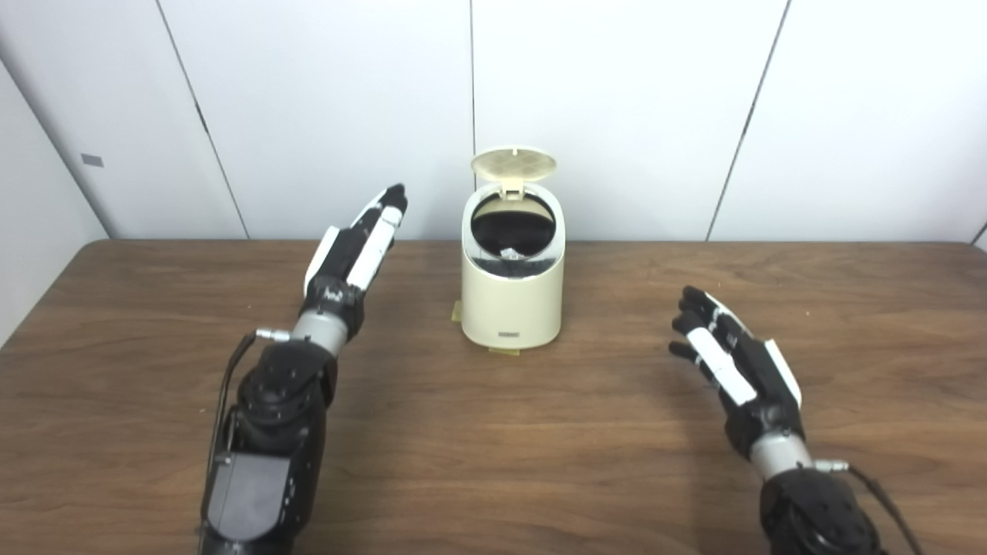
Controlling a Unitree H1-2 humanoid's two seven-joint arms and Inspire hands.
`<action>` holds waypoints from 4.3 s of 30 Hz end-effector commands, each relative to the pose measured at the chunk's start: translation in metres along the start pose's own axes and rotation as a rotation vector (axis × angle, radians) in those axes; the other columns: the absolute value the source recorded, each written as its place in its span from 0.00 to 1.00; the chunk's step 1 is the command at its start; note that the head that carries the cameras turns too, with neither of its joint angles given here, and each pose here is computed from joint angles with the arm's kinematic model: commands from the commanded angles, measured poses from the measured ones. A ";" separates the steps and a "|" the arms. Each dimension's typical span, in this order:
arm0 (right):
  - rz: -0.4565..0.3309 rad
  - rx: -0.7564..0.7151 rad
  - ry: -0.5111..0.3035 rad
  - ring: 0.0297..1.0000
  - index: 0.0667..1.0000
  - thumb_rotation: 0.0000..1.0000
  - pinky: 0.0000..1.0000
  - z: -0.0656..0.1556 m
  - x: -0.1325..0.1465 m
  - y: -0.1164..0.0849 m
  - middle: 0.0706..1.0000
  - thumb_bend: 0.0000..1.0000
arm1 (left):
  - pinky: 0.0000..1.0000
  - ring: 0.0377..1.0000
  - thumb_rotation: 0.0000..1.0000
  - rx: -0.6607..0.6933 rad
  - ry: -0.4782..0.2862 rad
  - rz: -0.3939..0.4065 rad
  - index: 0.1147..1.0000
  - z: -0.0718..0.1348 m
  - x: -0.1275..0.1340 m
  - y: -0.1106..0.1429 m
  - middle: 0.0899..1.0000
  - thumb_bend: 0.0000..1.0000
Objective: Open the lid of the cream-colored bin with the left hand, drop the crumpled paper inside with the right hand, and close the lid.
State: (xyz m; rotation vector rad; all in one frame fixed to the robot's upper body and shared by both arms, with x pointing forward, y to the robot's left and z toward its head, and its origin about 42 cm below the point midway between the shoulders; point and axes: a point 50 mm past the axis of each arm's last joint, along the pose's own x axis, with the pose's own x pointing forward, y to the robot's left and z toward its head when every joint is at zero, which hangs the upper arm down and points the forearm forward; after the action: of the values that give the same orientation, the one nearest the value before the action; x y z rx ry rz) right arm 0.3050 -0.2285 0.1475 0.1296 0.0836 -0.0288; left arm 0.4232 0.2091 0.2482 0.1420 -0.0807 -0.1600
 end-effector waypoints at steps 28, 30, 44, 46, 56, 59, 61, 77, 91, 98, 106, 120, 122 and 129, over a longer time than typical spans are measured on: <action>-0.006 -0.009 -0.057 1.00 0.99 1.00 1.00 -0.013 0.000 0.016 0.93 0.57 | 0.96 0.95 1.00 0.561 -0.237 -0.074 0.63 0.100 0.065 -0.042 0.87 0.55; -0.013 -0.066 -0.060 1.00 0.99 1.00 1.00 -0.014 0.001 0.015 0.93 0.59 | 0.92 0.94 1.00 0.648 -0.279 -0.075 0.59 0.097 0.060 -0.042 0.87 0.55; -0.019 -0.359 -0.079 0.93 1.00 1.00 0.90 -0.012 -0.001 0.013 0.89 0.61 | 0.82 0.89 1.00 1.046 -0.468 -0.102 0.50 0.094 0.043 -0.046 0.83 0.54; -0.017 -0.374 -0.077 0.92 1.00 1.00 0.90 -0.012 -0.001 0.013 0.89 0.62 | 0.82 0.89 1.00 1.081 -0.476 -0.102 0.50 0.092 0.041 -0.046 0.83 0.54; -0.025 -0.602 -0.143 0.90 1.00 1.00 0.87 -0.005 -0.003 0.007 0.87 0.58 | 0.78 0.85 1.00 1.232 -0.446 -0.124 0.55 0.066 0.038 -0.037 0.82 0.50; -0.024 -0.636 -0.161 0.91 1.00 1.00 0.95 -0.003 -0.004 0.007 0.88 0.61 | 0.81 0.87 1.00 1.253 -0.430 -0.153 0.58 0.057 0.038 -0.036 0.83 0.51; -0.026 -0.666 -0.168 0.90 1.00 1.00 0.93 -0.003 -0.004 0.006 0.88 0.63 | 0.84 0.89 1.00 1.277 -0.408 -0.167 0.58 0.051 0.036 -0.035 0.84 0.52; -0.028 -0.777 -0.215 0.93 1.00 1.00 0.86 0.003 0.003 0.004 0.92 0.63 | 0.85 0.93 1.00 1.303 -0.330 -0.261 0.67 0.009 0.017 -0.038 0.87 0.54; -0.040 -0.799 -0.221 0.94 1.00 1.00 0.87 0.010 0.001 0.007 0.92 0.63 | 0.91 0.96 1.00 1.385 -0.352 -0.330 0.69 -0.012 -0.001 -0.053 0.91 0.55; -0.046 -0.808 -0.206 0.94 1.00 1.00 0.87 0.010 0.000 0.008 0.92 0.62 | 0.88 0.94 0.99 1.236 -0.316 -0.266 0.76 -0.012 -0.008 -0.051 0.89 0.55; -0.041 -0.787 -0.198 0.93 1.00 1.00 0.85 0.004 0.000 0.008 0.93 0.62 | 0.82 0.91 0.86 0.711 -0.292 -0.014 0.92 -0.006 -0.037 -0.034 0.91 0.49; -0.001 -0.731 -0.189 0.94 1.00 1.00 0.89 0.004 0.002 0.002 0.94 0.58 | 0.94 0.98 0.95 0.289 -0.158 0.167 1.00 -0.056 -0.117 -0.002 0.97 0.51; 0.014 -0.659 -0.186 0.92 1.00 1.00 0.89 0.002 0.003 0.000 0.93 0.57 | 0.92 0.95 0.93 0.244 -0.103 0.186 1.00 -0.071 -0.128 -0.001 0.95 0.51; 0.067 -0.227 -0.130 0.97 1.00 1.00 0.94 -0.004 0.006 0.000 0.97 0.57 | 1.00 0.99 0.99 0.092 0.012 0.202 1.00 -0.111 -0.166 0.001 0.98 0.47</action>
State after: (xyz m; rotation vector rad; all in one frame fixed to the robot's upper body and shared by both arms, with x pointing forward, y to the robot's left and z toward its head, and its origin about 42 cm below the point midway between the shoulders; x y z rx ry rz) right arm 0.3038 -0.2324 0.1313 -0.1415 0.0015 0.0063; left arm 0.2669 0.2503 0.1212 0.2529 -0.0655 0.0332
